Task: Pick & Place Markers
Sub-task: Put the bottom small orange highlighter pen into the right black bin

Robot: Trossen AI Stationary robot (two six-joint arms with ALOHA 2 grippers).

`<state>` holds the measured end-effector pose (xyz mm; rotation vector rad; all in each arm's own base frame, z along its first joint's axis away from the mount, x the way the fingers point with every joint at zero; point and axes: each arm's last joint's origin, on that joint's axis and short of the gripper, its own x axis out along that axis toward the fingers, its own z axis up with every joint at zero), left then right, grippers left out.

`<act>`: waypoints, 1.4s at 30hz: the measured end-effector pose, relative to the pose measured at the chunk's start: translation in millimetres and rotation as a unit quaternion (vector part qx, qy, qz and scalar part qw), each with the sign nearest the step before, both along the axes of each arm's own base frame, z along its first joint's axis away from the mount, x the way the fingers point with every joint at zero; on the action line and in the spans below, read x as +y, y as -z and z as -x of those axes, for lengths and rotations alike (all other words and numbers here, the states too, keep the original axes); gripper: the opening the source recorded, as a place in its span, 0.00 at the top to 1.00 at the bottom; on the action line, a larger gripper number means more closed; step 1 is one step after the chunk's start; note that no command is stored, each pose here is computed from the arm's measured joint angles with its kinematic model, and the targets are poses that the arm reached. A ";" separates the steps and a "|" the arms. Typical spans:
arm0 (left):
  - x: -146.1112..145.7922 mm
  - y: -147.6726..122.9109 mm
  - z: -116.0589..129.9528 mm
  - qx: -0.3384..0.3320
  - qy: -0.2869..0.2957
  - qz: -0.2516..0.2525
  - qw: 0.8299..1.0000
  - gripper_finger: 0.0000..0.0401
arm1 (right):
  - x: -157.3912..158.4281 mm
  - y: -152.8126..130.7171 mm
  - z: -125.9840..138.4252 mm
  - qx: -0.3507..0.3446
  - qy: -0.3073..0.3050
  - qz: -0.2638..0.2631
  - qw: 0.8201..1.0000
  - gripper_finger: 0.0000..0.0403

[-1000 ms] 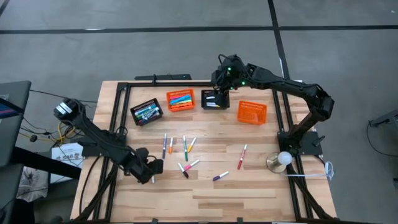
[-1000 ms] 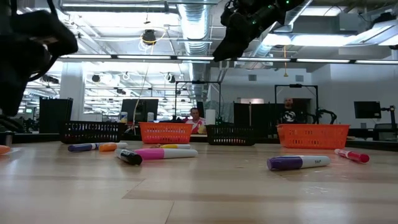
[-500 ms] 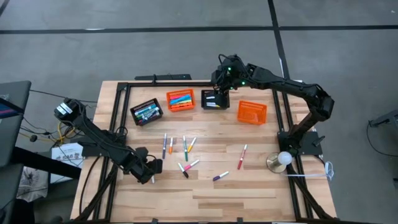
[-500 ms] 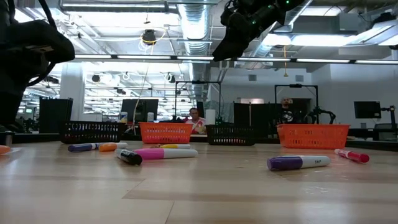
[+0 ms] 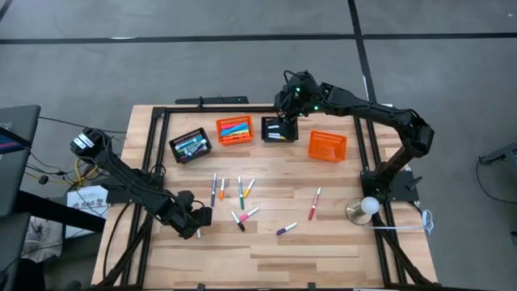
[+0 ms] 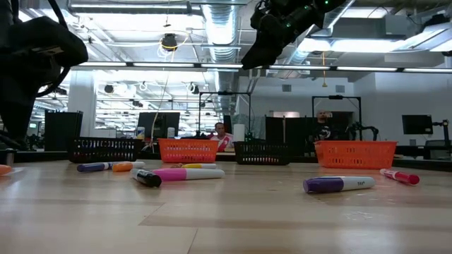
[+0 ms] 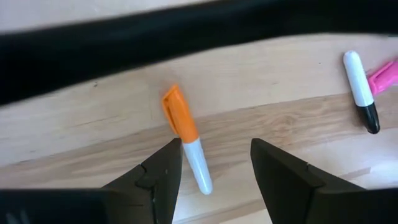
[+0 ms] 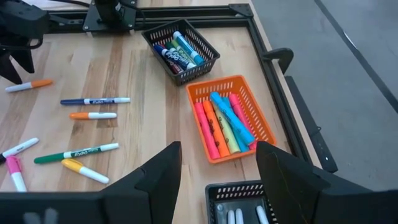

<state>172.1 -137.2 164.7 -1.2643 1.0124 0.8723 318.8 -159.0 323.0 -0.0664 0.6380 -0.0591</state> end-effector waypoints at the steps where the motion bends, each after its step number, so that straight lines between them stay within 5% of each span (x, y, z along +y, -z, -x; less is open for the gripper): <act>1: -0.2 0.0 0.1 0.000 0.001 0.000 1.000 0.53 | -0.1 0.0 0.1 0.000 0.000 0.000 1.000 0.51; 30: -3.2 -1.4 -3.6 -0.013 -0.001 0.026 1.000 0.53 | -0.1 0.0 0.0 0.000 -0.002 0.003 1.000 0.51; 42: -11.2 30.7 -13.8 0.063 -0.020 0.038 0.997 0.53 | -8.4 0.6 1.9 -0.019 -0.004 0.009 1.000 0.51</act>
